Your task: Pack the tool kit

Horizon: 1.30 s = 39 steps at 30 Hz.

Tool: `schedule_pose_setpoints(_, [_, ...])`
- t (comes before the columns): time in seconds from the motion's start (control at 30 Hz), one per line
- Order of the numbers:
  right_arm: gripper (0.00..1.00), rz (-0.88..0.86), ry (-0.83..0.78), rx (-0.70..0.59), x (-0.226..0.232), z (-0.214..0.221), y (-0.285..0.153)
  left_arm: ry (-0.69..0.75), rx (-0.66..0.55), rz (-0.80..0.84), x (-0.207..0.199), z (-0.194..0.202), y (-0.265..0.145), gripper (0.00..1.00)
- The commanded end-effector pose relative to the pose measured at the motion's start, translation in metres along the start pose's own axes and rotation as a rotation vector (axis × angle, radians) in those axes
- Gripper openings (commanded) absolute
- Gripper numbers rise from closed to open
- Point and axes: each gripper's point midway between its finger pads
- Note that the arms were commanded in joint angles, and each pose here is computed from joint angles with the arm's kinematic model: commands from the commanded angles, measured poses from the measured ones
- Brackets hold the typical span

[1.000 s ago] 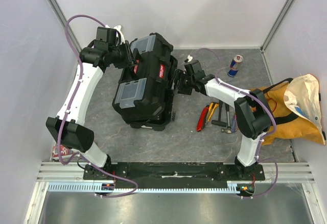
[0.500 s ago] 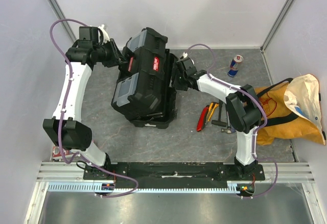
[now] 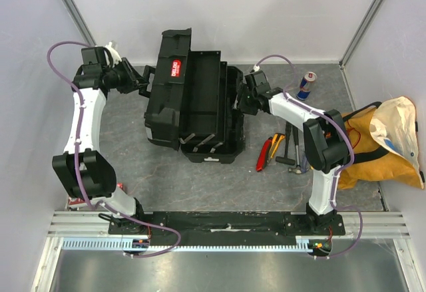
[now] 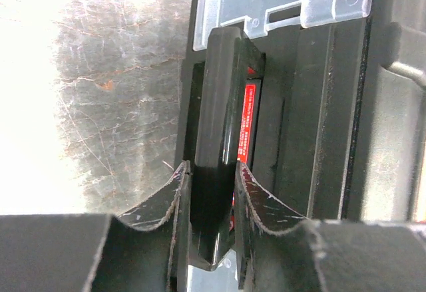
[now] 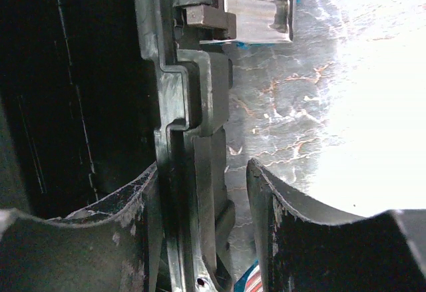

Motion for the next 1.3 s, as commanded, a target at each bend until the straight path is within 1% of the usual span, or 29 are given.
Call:
schedule_pose_setpoints(0.0, [0.55,0.196,0.017,0.013,-0.073,-0.008,-0.019,0.085,-0.322,-0.080,0.024,-0.069,-0.032,0.02])
schedule_pose_setpoints(0.1, [0.55,0.182,0.020,0.018,-0.074,-0.010,-0.019,0.098,-0.319,-0.063,0.031,-0.059,-0.026,0.03])
schedule_pose_setpoints(0.23, [0.55,0.139,0.027,0.049,-0.069,-0.005,-0.018,0.146,-0.371,0.019,0.031,-0.043,-0.023,0.14])
schedule_pose_setpoints(0.27, [0.55,0.131,0.028,0.053,-0.068,-0.004,-0.017,0.159,-0.399,0.042,0.029,-0.045,-0.023,0.16])
schedule_pose_setpoints(0.37, [0.55,0.116,0.024,0.058,-0.065,-0.004,-0.017,0.157,-0.377,0.113,0.027,-0.029,-0.014,0.23])
schedule_pose_setpoints(0.4, [0.55,0.118,0.024,0.059,-0.066,-0.004,-0.016,0.153,-0.364,0.121,0.028,-0.025,-0.011,0.29])
schedule_pose_setpoints(0.47, [0.55,0.092,0.022,0.068,-0.062,-0.003,-0.016,0.131,-0.350,0.118,0.034,-0.018,-0.004,0.44])
schedule_pose_setpoints(0.5, [0.55,0.088,0.022,0.070,-0.061,-0.003,-0.015,0.125,-0.354,0.114,0.037,-0.016,-0.003,0.49])
schedule_pose_setpoints(0.57, [0.55,0.076,0.026,0.080,-0.060,-0.002,-0.014,0.115,-0.376,0.101,0.041,-0.016,-0.004,0.63])
schedule_pose_setpoints(0.63, [0.56,0.068,0.025,0.089,-0.059,0.000,-0.012,0.110,-0.405,0.069,0.047,-0.017,-0.006,0.72])
schedule_pose_setpoints(0.7, [0.56,0.058,0.028,0.096,-0.057,0.002,-0.010,0.111,-0.418,0.044,0.051,-0.017,-0.007,0.76])
schedule_pose_setpoints(0.8, [0.56,0.049,0.033,0.110,-0.057,0.005,-0.005,0.111,-0.383,0.059,0.053,-0.010,0.000,0.77])
schedule_pose_setpoints(0.83, [0.56,0.048,0.034,0.116,-0.057,0.007,-0.004,0.108,-0.357,0.083,0.052,-0.005,0.004,0.77])
schedule_pose_setpoints(0.9, [0.56,0.046,0.038,0.124,-0.057,0.010,-0.001,0.112,-0.343,0.134,0.048,-0.002,0.011,0.77])
schedule_pose_setpoints(1.0, [0.56,0.039,0.049,0.135,-0.056,0.013,0.002,0.104,-0.296,0.161,0.050,0.009,0.021,0.74])
schedule_pose_setpoints(1.2, [0.56,0.039,0.062,0.156,-0.058,0.021,0.006,0.093,-0.251,0.043,0.080,0.017,0.036,0.65])
schedule_pose_setpoints(1.27, [0.56,0.039,0.064,0.158,-0.058,0.022,0.008,0.097,-0.261,0.002,0.090,0.017,0.039,0.63])
Point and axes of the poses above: each gripper's point midway between its finger pads, its own y axis out along the fingers, its own x axis along the line the jaws close on, z = x × y, and after that the axes turned 4 degrees about -y, right-handed
